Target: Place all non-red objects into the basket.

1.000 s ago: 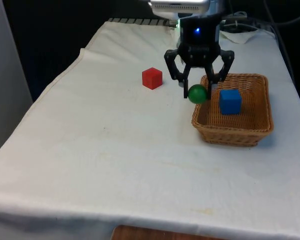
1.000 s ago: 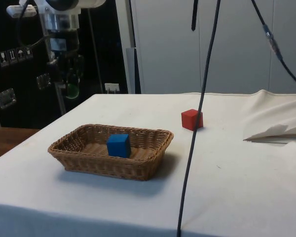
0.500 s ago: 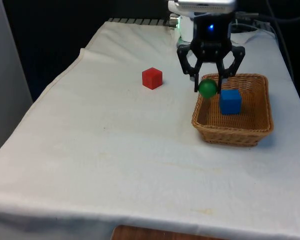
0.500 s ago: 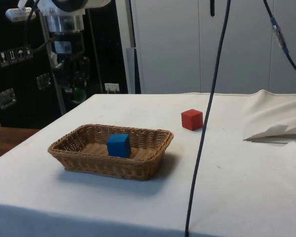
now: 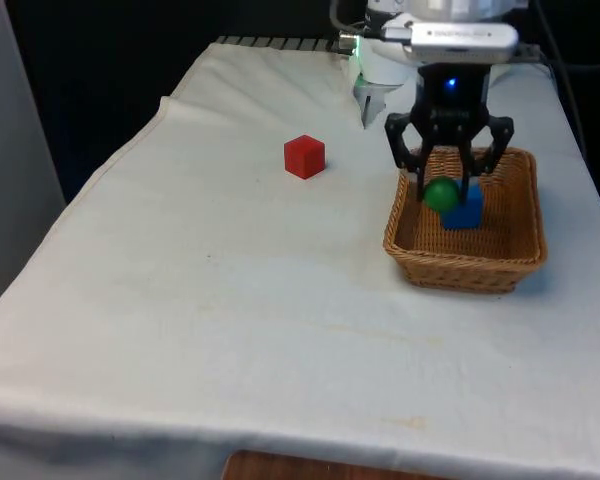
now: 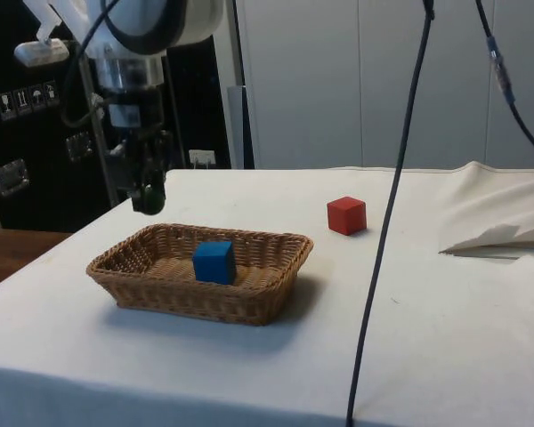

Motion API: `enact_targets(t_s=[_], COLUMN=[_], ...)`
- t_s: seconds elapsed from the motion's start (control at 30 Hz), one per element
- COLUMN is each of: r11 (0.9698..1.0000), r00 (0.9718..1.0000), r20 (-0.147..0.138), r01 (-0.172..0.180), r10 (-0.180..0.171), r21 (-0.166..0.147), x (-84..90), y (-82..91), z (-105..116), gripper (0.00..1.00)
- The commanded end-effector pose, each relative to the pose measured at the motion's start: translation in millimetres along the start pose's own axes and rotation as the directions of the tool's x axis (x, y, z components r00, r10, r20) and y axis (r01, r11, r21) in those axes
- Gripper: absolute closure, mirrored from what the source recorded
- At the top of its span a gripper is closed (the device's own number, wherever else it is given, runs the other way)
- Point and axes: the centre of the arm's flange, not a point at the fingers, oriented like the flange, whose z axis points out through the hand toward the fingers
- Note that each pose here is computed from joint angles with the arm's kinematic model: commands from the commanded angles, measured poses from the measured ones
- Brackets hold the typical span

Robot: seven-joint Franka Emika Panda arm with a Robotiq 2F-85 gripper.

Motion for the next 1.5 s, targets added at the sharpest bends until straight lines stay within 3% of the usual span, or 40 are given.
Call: enact_targets(t_s=[0.0, 0.07, 0.13, 0.3, 0.33, 0.37, 0.57, 0.6, 0.83, 1.13, 1.2, 1.23, 1.43, 1.47], r11=[1.0, 1.0, 0.9999, 0.9998, 0.9998, 0.9997, 0.9992, 0.9994, 0.9988, 0.999, 0.9991, 0.999, 0.999, 0.999], r00=[0.9999, 1.0, 0.9998, 0.9994, 0.9997, 0.9994, 0.9988, 0.9992, 0.9983, 0.9983, 0.9985, 0.9984, 0.9984, 0.9984], r20=[-0.014, -0.003, -0.019, -0.026, -0.015, -0.026, -0.032, -0.024, -0.037, -0.039, -0.036, -0.038, -0.038, -0.038], r01=[-0.006, -0.002, -0.01, -0.021, -0.017, -0.023, -0.037, -0.033, -0.045, -0.042, -0.041, -0.042, -0.042, -0.042], r10=[0.006, 0.002, 0.01, 0.021, 0.017, 0.023, 0.038, 0.033, 0.046, 0.043, 0.042, 0.042, 0.042, 0.042], r21=[-0.003, 0.002, 0.001, 0.007, 0.009, 0.007, 0.012, 0.014, 0.016, 0.014, 0.012, 0.014, 0.014, 0.014], x=[-5.1, -4.0, -11.2, -22.2, -20.0, -23.9, -33.4, -33.5, -35.3, -35.7, -35.9, -36.0, -36.0, -36.0], y=[-4.4, -4.2, -9.5, -17.8, -14.9, -18.9, -27.0, -25.8, -33.9, -34.2, -33.6, -34.1, -34.1, -34.1], z=[4.4, 5.9, 11.4, 25.3, 24.9, 27.9, 47.4, 44.8, 66.2, 68.0, 68.8, 68.4, 68.4, 68.4], gripper=[1.0, 1.0, 1.0, 1.0, 1.0, 1.0, 1.0, 1.0, 1.0, 1.0, 0.85, 0.85, 0.27, 0.07])
